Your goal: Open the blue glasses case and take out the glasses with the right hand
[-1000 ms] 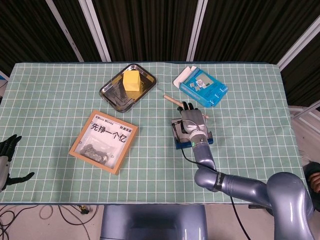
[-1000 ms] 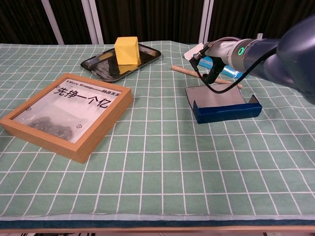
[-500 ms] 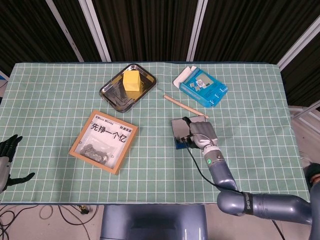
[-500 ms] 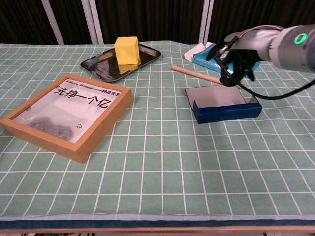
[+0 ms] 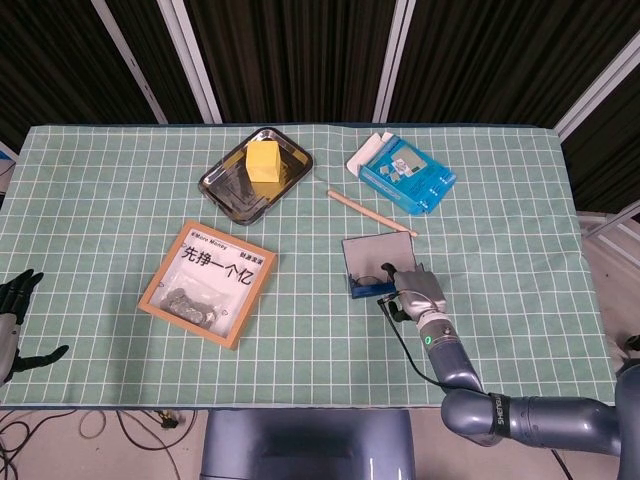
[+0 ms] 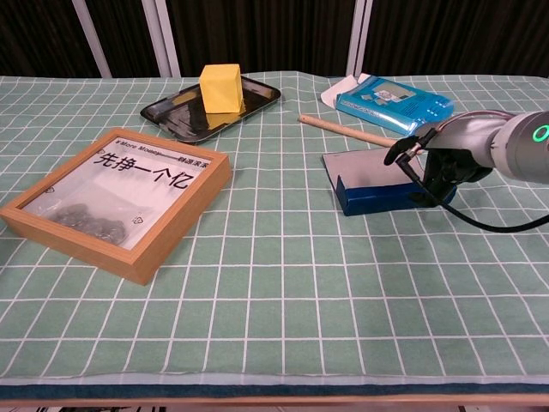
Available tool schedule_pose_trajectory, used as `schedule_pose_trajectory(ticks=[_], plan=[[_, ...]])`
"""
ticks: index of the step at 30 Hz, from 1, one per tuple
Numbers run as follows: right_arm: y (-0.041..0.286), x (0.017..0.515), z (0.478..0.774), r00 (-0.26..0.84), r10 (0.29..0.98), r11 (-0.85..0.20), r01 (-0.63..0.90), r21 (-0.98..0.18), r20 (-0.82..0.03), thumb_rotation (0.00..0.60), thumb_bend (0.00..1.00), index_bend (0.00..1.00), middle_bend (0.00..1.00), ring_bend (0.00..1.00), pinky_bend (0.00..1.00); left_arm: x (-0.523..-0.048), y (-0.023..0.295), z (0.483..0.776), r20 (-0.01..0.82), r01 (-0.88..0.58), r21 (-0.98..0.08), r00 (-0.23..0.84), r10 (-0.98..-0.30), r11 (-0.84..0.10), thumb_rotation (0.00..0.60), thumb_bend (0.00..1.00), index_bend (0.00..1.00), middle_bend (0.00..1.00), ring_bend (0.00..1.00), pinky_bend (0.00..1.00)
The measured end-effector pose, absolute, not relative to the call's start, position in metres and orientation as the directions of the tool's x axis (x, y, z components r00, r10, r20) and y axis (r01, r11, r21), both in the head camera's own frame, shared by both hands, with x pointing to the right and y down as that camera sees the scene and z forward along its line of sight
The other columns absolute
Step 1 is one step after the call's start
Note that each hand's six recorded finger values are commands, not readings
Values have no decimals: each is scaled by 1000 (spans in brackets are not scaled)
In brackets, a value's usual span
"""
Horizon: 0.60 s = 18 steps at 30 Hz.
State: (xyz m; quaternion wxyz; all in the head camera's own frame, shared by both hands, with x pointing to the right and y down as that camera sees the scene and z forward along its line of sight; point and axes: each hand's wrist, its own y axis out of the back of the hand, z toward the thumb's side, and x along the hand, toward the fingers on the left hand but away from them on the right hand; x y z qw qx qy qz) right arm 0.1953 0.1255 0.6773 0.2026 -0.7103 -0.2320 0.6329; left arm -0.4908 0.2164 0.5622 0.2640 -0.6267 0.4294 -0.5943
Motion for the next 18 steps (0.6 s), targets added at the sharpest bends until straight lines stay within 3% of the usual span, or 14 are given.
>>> schedule_pose_trajectory(ticks=[18], plan=[[145,168,683,148,552,-833,72,-548,-820,600,548,189,920,1000,1000,-492,216,563,521,-229,-839,-78,-850,-493,600,42,0,0,0,0]])
